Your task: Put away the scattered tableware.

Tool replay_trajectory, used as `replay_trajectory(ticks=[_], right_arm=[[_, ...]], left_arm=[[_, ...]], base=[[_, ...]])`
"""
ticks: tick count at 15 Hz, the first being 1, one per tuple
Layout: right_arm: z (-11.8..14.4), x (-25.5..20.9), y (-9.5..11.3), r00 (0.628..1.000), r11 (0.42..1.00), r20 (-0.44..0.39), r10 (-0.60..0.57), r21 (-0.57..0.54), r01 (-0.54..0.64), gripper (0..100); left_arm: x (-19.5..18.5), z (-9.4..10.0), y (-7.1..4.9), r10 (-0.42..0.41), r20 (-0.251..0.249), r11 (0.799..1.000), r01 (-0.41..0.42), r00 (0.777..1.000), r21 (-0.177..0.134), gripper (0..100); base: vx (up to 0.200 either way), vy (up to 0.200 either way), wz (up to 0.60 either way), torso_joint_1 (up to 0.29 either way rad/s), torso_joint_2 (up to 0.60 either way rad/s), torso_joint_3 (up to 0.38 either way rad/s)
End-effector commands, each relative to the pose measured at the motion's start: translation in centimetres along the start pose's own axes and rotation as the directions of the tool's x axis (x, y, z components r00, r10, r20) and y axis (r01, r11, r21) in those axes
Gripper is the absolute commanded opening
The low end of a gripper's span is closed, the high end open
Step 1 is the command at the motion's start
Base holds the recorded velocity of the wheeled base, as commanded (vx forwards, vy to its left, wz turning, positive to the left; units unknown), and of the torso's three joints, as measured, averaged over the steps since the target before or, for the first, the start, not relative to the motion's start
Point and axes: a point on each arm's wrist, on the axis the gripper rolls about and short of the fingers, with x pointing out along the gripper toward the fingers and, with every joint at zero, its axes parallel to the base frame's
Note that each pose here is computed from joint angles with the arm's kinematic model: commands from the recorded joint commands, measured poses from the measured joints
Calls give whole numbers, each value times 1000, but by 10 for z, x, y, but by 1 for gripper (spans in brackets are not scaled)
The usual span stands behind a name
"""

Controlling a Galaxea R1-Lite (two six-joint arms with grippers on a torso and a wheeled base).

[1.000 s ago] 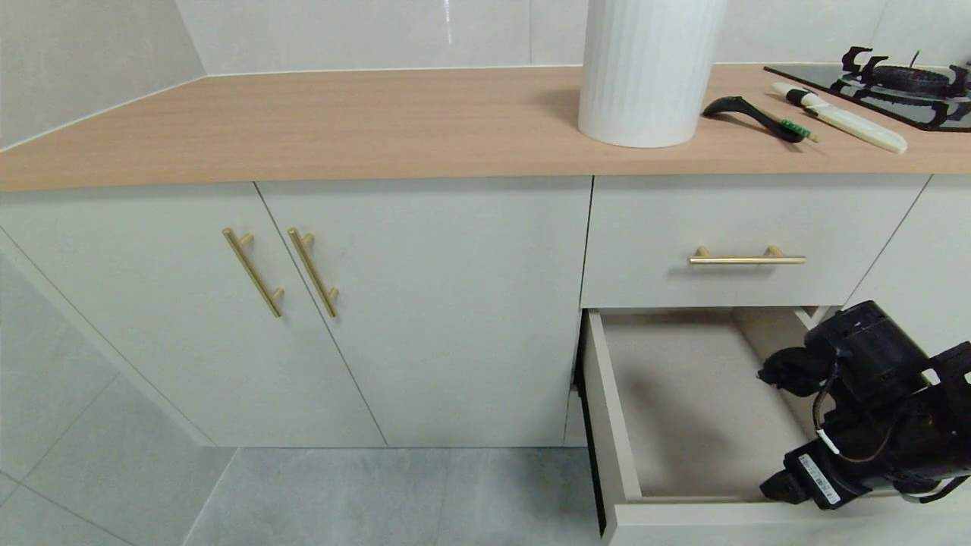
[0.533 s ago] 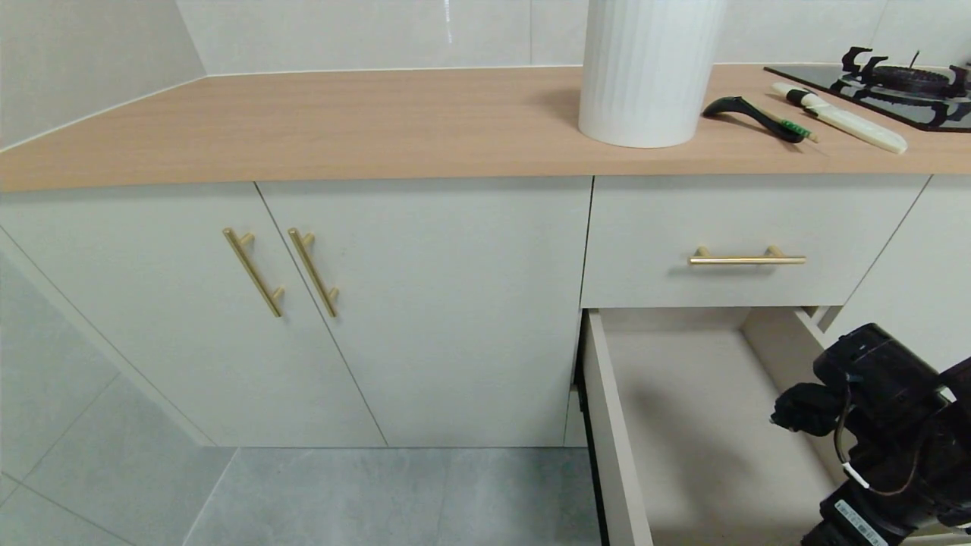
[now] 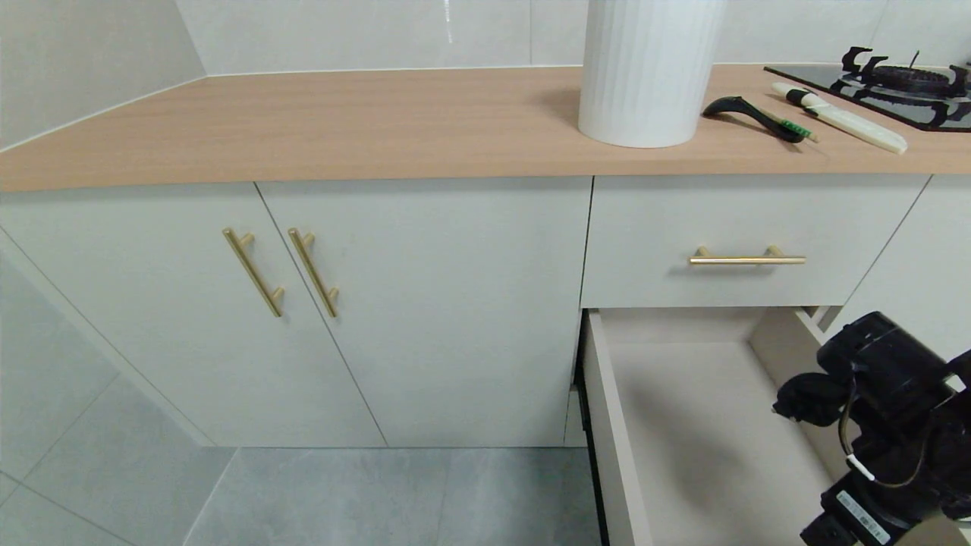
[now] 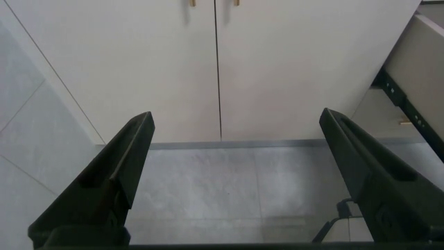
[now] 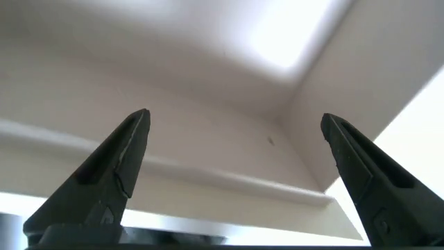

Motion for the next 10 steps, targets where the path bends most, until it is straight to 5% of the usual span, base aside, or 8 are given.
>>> replay_trajectory(ticks=[1,3,6,10], right_arm=[[9,-23,-6,992,995,128,-1,95,-11,100],[9,-55,-13,960,979,280,7,192,-63,100],[-4,-89,-22,871,963,485,76,191,-190,100],[3,-78,-33,832,957,555,13,233,-170,100]], left_arm=[[0,0,0,0,-2,1000,0,1000,0,100],[0,0,0,0,-2,1000,0,1000,0,100],[0,0,0,0,-2,1000,0,1000,0,100],[0,0,0,0,-2,1000,0,1000,0,100]], base=[[0,0,0,0,0,0],[0,0,0,0,0,0],[0,0,0,0,0,0],[0,0,0,0,0,0]])
